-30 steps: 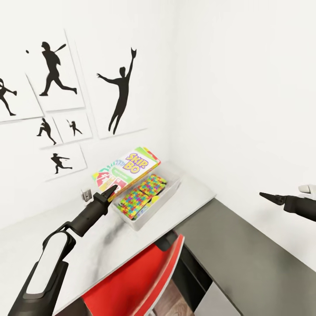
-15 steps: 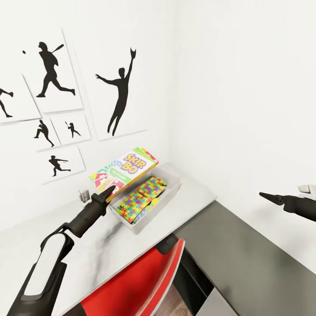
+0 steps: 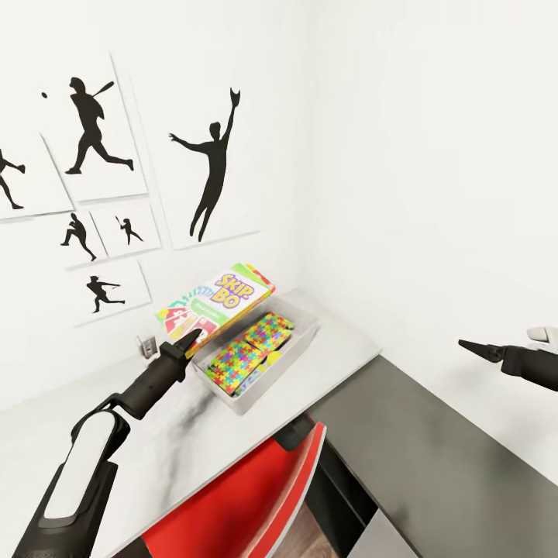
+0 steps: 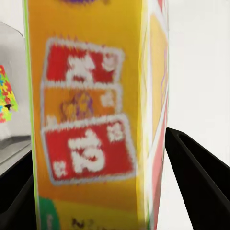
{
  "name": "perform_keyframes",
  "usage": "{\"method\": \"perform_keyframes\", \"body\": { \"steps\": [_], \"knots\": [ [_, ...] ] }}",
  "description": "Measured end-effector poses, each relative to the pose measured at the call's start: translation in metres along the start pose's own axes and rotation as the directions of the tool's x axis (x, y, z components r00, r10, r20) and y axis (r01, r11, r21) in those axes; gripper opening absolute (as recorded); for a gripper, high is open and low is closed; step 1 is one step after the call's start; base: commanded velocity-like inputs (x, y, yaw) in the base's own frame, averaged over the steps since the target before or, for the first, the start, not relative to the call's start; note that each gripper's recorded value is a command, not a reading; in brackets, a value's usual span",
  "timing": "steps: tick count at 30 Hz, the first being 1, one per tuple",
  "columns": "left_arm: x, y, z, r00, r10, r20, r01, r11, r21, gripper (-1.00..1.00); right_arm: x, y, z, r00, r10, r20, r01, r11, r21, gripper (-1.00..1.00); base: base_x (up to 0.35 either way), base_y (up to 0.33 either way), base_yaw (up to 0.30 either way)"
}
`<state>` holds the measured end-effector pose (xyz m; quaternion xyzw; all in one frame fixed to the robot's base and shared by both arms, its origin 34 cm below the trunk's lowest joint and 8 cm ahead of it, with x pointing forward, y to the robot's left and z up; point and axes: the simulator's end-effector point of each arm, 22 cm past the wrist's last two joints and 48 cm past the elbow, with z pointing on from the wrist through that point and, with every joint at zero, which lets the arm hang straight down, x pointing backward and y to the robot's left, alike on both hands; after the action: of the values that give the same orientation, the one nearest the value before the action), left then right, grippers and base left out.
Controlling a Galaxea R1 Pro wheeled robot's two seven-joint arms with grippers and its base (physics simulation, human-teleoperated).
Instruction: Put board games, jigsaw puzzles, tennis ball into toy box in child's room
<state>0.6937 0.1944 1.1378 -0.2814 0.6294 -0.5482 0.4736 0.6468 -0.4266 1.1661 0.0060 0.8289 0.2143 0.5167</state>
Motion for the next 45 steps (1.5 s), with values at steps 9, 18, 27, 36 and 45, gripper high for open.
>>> {"method": "perform_keyframes", "body": {
  "steps": [9,18,27,36,45],
  "knots": [
    [-0.015,0.031,0.019,0.999,-0.042,0.013,0.043,0.997,-0.067,-1.00,0.005,0.005,0.005,1.000,0.016,0.001,-0.016,1.000,-0.013,1.00,0.000,0.000,-0.001],
    [-0.023,0.068,0.042,0.996,-0.083,0.015,0.084,0.980,-0.182,-1.00,0.005,0.008,0.007,1.000,0.016,0.001,-0.016,1.000,-0.019,1.00,0.000,0.000,0.000],
    [-0.031,0.098,0.078,0.989,-0.147,0.014,0.145,0.945,-0.293,-1.00,0.005,0.010,0.007,1.000,0.013,0.000,-0.013,1.000,-0.025,1.00,0.000,0.000,0.000],
    [-0.027,0.112,0.105,0.983,-0.183,0.003,0.172,0.917,-0.359,-1.00,0.005,0.010,0.008,1.000,0.013,-0.001,-0.013,1.000,-0.024,1.00,0.000,0.000,0.000],
    [-0.013,0.125,0.117,0.977,-0.213,-0.009,0.191,0.894,-0.405,-1.00,0.006,0.009,0.008,1.000,0.013,-0.003,-0.013,1.000,-0.022,1.00,0.000,0.000,0.000]
  ]
}}
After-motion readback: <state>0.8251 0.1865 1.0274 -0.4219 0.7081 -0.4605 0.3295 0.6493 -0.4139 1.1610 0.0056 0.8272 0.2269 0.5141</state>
